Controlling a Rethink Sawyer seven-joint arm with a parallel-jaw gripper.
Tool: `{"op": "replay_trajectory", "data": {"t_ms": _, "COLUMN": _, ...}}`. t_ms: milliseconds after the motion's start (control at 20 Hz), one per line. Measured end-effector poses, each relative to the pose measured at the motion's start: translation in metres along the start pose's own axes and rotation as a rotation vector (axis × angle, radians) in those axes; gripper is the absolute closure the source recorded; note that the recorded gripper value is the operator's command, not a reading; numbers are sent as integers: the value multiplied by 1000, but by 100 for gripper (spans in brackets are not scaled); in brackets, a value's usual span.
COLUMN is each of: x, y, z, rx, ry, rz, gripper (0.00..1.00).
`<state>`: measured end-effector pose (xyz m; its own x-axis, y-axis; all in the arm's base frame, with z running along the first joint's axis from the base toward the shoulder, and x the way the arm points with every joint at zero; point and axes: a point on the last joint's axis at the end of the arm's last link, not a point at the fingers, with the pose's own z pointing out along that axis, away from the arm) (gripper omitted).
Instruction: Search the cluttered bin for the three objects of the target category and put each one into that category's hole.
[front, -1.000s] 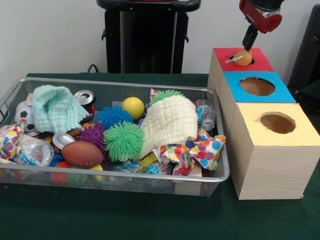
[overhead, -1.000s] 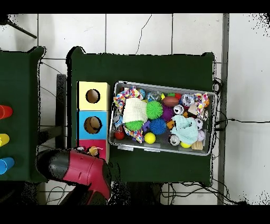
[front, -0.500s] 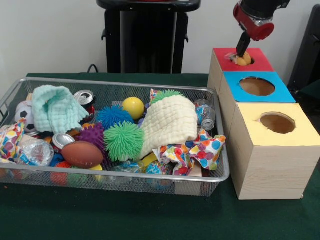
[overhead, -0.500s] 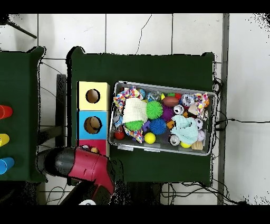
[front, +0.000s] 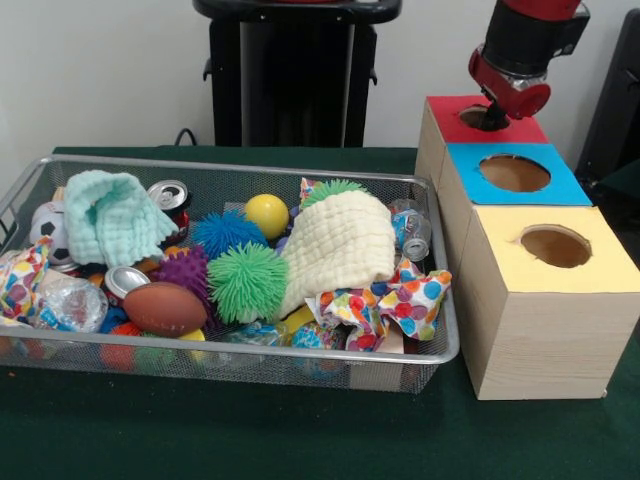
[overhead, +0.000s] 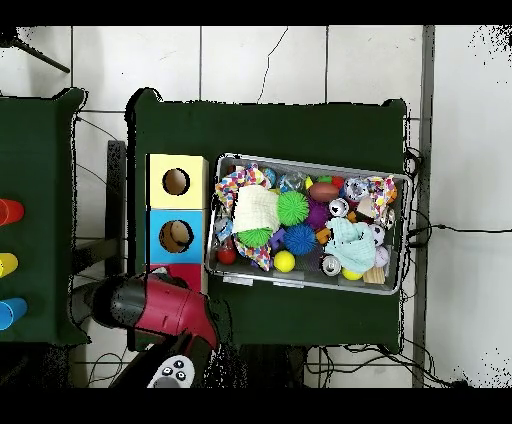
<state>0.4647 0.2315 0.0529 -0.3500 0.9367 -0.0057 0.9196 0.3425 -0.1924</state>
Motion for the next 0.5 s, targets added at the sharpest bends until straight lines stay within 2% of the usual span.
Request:
{"op": "replay_trajectory", "data": {"t_ms": 300, "x": 11, "y": -6, "z": -4, "rx": 31, "ry": 44, "rz": -11, "gripper": 100}}
{"op": "replay_trajectory", "data": {"t_ms": 400, "x": 9, "y": -8, "z": -9, "rx": 38, "ry": 44, "rz": -18, "gripper": 100}}
{"op": "replay_trajectory", "data": {"t_ms": 500, "x": -1, "y": -15, "z": -26, "rx": 60, "ry": 31, "rz": -36, "gripper": 100}}
